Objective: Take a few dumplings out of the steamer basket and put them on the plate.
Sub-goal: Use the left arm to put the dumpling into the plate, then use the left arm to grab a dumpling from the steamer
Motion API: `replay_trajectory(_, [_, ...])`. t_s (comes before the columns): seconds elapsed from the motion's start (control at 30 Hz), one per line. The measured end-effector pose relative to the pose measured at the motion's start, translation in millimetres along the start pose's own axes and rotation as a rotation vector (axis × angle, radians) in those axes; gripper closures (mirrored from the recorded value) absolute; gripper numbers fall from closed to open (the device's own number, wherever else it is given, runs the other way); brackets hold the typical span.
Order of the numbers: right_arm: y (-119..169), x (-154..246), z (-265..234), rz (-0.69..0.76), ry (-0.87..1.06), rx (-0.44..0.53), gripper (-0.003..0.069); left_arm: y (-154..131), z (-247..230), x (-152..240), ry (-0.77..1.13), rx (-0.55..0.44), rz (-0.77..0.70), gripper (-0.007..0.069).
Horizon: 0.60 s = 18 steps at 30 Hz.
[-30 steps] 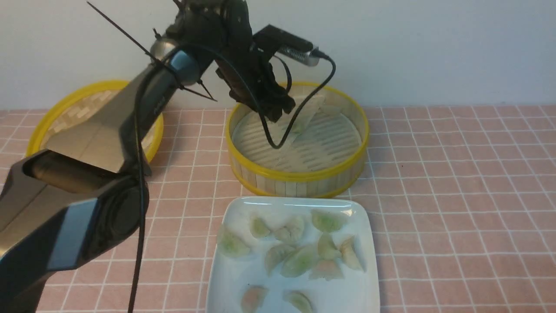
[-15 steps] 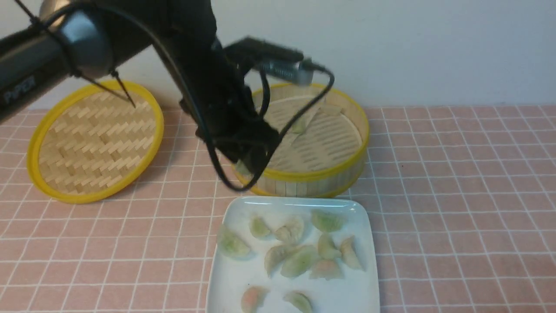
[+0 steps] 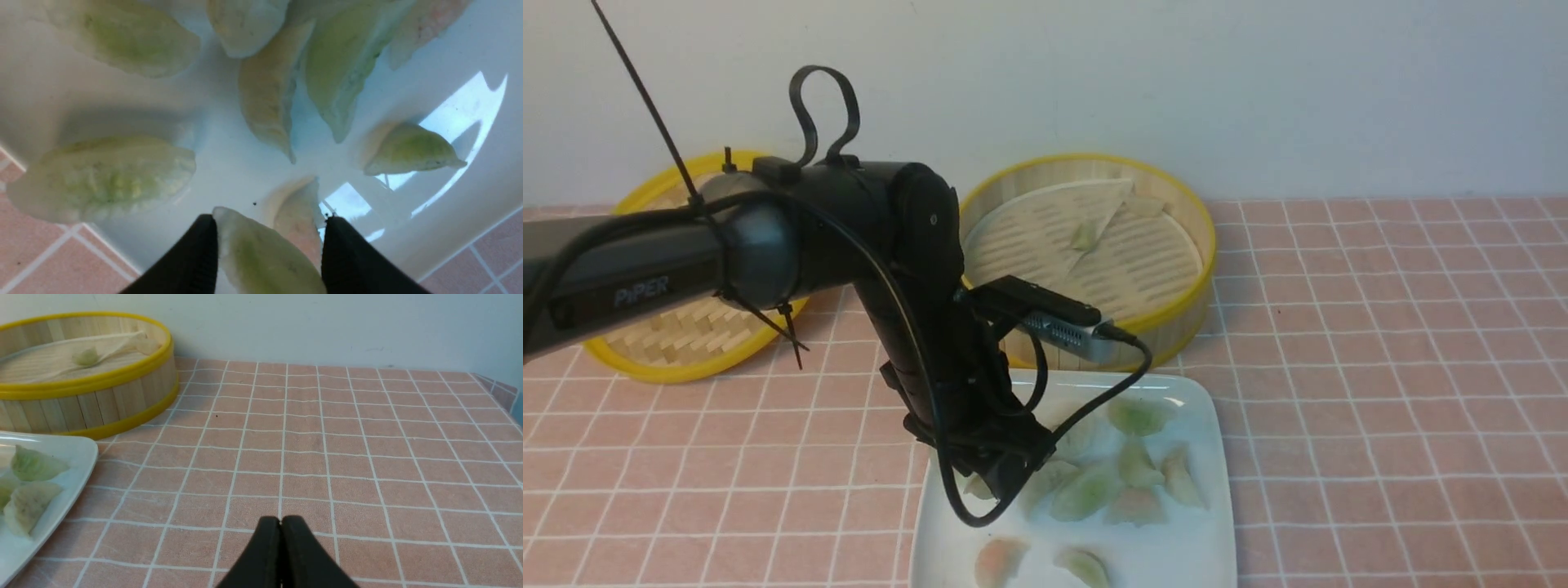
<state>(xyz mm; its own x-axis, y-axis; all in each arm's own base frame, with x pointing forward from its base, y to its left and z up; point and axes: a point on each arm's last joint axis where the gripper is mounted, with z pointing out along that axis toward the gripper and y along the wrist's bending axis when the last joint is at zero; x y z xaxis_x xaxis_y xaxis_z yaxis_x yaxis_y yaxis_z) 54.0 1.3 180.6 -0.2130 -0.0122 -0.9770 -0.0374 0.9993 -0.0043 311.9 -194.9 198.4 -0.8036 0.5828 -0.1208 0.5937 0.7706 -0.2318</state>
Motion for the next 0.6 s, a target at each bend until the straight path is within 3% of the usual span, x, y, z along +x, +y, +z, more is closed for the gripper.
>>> replay_trajectory(0.2, [0.0,0.0,0.0,0.000,0.000,0.000,0.0669,-1.1,-6.5,-5.3,-0.021,-0.002,0.006,0.0193])
replay_trajectory(0.33, [0.0,0.0,0.0,0.000,0.000,0.000,0.0669,-3.7,-22.4,-17.3,-0.068,-0.006,0.001,0.0158])
replay_trajectory(0.47, [0.0,0.0,0.0,0.000,0.000,0.000,0.0669,-6.0,-51.2,-43.1,-0.236,-0.038,-0.017,0.0184])
replay_trajectory(0.6, [0.0,0.0,0.0,0.000,0.000,0.000,0.0669,0.8,-84.2,-79.5,-0.429,-0.068,-0.077,0.0306])
